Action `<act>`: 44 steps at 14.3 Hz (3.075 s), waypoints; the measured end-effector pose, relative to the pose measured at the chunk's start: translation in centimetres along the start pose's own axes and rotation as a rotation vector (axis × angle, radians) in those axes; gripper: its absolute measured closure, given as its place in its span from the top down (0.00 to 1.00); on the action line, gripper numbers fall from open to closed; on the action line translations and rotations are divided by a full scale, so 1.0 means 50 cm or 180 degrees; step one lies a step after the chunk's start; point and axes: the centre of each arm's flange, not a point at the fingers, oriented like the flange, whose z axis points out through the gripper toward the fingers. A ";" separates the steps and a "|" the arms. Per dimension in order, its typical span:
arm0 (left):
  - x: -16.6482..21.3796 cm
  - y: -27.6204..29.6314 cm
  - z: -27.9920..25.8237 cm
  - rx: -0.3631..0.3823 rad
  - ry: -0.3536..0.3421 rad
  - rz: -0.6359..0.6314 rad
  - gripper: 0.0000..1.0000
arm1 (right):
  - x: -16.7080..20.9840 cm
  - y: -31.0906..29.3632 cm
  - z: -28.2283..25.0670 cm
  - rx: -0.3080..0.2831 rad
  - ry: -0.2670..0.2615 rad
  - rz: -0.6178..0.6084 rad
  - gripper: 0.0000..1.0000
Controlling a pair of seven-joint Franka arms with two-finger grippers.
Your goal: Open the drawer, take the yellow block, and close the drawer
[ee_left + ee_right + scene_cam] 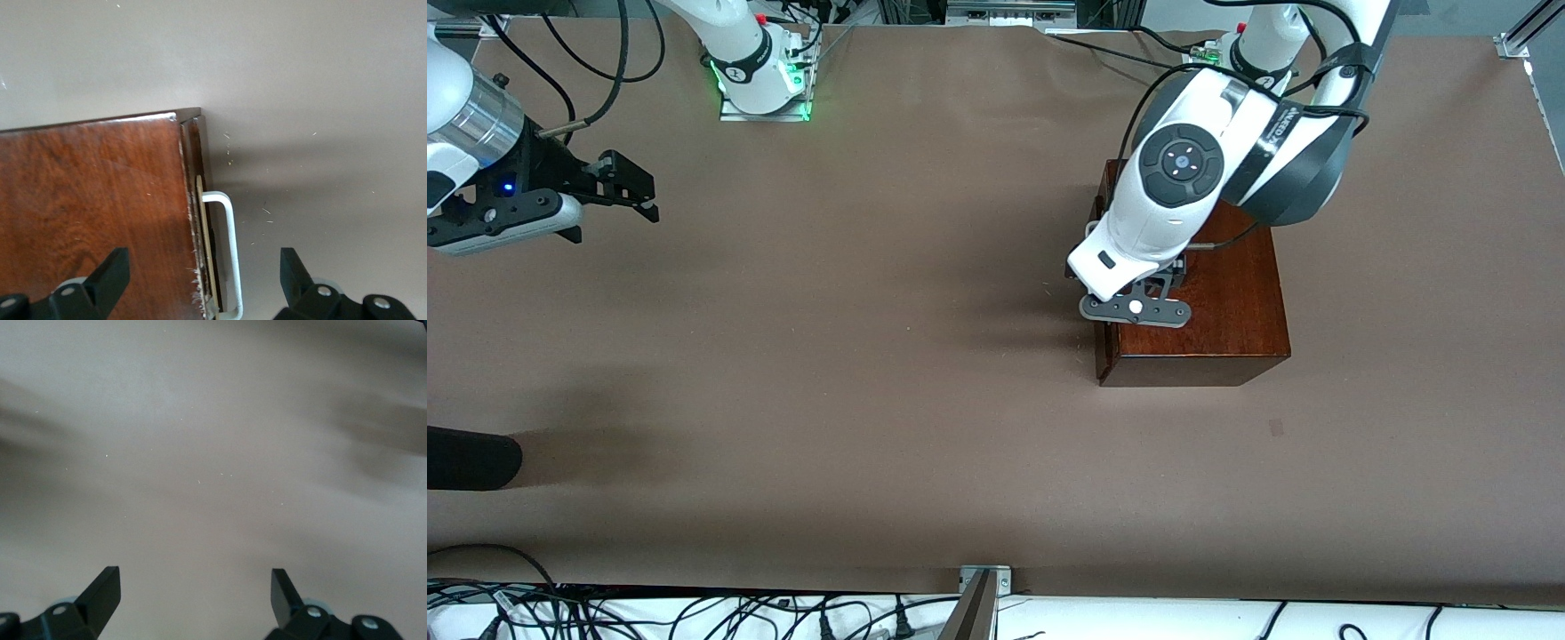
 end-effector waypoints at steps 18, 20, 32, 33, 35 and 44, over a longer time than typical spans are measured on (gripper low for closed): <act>-0.004 0.049 0.070 0.0122 -0.0101 0.0095 1.00 | 0.000 0.003 0.000 -0.0001 0.0003 0.0011 1.00; -0.005 0.051 0.070 0.0122 -0.0100 0.0100 1.00 | 0.000 0.006 -0.001 -0.0002 0.0007 0.0017 1.00; -0.023 0.108 0.123 0.0310 -0.0093 0.0057 1.00 | 0.009 0.020 0.003 -0.0036 0.0081 0.0053 1.00; -0.022 0.109 0.131 0.0318 -0.0109 0.0056 1.00 | 0.009 0.021 0.003 -0.0046 0.0081 0.0052 1.00; -0.020 0.109 0.143 0.0332 -0.0134 0.0056 1.00 | 0.010 0.023 0.001 -0.0052 0.0101 0.0056 1.00; -0.043 0.147 0.185 0.0469 -0.0172 0.0153 1.00 | 0.013 0.028 -0.017 -0.0068 0.0191 0.0068 1.00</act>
